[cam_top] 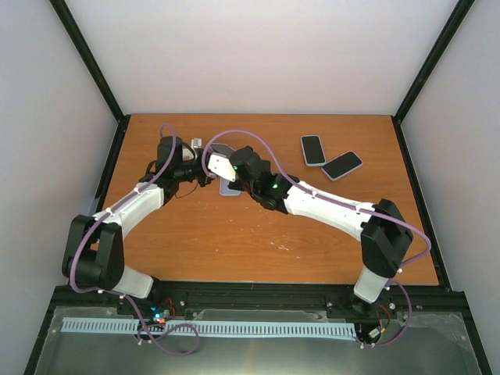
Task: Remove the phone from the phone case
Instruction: Remove the phone case from the phone.
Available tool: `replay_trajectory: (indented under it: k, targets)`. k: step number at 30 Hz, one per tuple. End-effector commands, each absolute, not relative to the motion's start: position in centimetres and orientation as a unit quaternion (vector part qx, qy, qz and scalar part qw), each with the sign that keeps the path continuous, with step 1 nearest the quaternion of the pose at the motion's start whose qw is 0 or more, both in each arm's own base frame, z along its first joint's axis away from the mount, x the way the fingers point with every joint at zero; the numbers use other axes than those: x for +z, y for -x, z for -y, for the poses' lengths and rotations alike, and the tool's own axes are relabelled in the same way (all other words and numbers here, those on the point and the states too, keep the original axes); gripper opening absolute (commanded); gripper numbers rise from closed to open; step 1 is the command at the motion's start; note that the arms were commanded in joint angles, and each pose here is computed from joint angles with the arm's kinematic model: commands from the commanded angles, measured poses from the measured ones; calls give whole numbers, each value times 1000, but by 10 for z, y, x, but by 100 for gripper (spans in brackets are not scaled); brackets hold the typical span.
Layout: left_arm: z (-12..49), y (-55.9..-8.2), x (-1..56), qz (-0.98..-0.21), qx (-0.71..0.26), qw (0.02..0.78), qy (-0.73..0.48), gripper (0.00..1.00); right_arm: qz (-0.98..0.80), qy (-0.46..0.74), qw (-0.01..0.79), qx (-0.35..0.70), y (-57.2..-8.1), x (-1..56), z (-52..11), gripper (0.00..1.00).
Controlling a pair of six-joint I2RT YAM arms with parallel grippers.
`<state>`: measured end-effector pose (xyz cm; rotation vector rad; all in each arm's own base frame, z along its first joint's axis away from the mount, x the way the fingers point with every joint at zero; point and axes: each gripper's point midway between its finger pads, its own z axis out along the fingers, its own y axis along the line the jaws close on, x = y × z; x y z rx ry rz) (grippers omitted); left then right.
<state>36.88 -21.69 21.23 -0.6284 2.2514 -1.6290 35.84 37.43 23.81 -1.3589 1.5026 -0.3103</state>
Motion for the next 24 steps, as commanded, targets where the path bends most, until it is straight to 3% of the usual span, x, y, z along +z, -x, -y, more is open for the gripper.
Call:
replay_trajectory:
  k: [1,16,24]
  targets:
    - [216,-367,230,-790,-558,191,167,1,-644,484,583,-112,-367,318,-351,3]
    - [203,-369,215,-807,-520,223,171,1,-669,434,601,-56,-366,370,-326,3]
    - [200,-367,228,-812,-500,285,99,1,-690,407,597,-37,-369,378,-291,3]
